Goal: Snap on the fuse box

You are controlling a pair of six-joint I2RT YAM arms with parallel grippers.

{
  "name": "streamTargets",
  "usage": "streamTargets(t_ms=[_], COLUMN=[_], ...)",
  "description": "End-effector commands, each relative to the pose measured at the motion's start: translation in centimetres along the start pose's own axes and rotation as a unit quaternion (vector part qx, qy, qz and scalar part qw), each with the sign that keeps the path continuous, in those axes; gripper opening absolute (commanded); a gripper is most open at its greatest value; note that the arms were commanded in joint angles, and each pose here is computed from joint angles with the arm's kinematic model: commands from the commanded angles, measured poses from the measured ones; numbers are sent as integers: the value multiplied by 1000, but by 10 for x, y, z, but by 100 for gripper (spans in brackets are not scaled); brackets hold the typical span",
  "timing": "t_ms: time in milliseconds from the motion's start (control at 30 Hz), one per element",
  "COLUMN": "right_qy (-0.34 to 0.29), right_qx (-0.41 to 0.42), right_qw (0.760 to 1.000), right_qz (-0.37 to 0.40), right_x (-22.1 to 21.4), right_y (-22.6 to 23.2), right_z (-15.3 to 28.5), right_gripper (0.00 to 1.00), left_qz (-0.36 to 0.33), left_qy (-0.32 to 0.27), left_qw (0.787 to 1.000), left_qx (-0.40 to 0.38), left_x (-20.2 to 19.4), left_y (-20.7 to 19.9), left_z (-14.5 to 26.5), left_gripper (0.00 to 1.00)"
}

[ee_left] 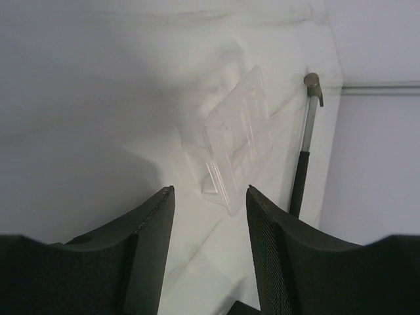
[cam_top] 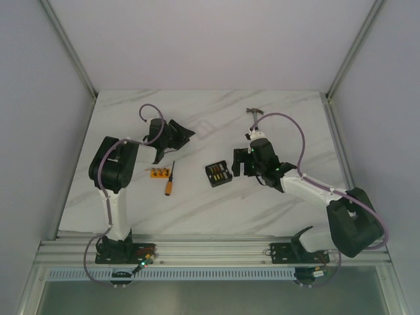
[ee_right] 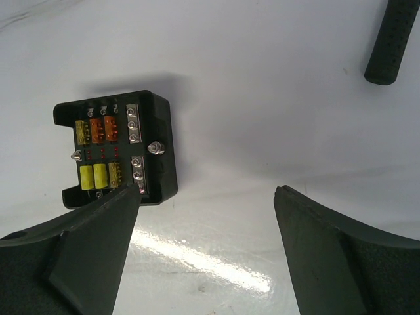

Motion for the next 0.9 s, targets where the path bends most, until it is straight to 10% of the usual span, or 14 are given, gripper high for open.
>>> streamTargets(t_ms=[0,867], right_qy=[-4,12], right_qx=[8,12], right_qw=[1000,1000], right_qz=[2,3], right_x=[-1,-7], right_y=[0,0], right_z=[-5,-9], right_gripper=[90,94], left_qz=[23,63], left_qy=[-6,-22], left_qw=[999,994], left_qx=[-48,-85], left_x=[2,-6], left_y=[-20,-24], left_z=[-11,-38], left_gripper=[56,24])
Point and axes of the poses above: each gripper's point midway between its finger pads, its own z axis back along the fingers, its own y axis along the line the jaws close on, x = y × z, the point moved 1 cm from there along z, back along the fingers, and after that the axes turned 9 degrees about z, right-handed, at the moved point
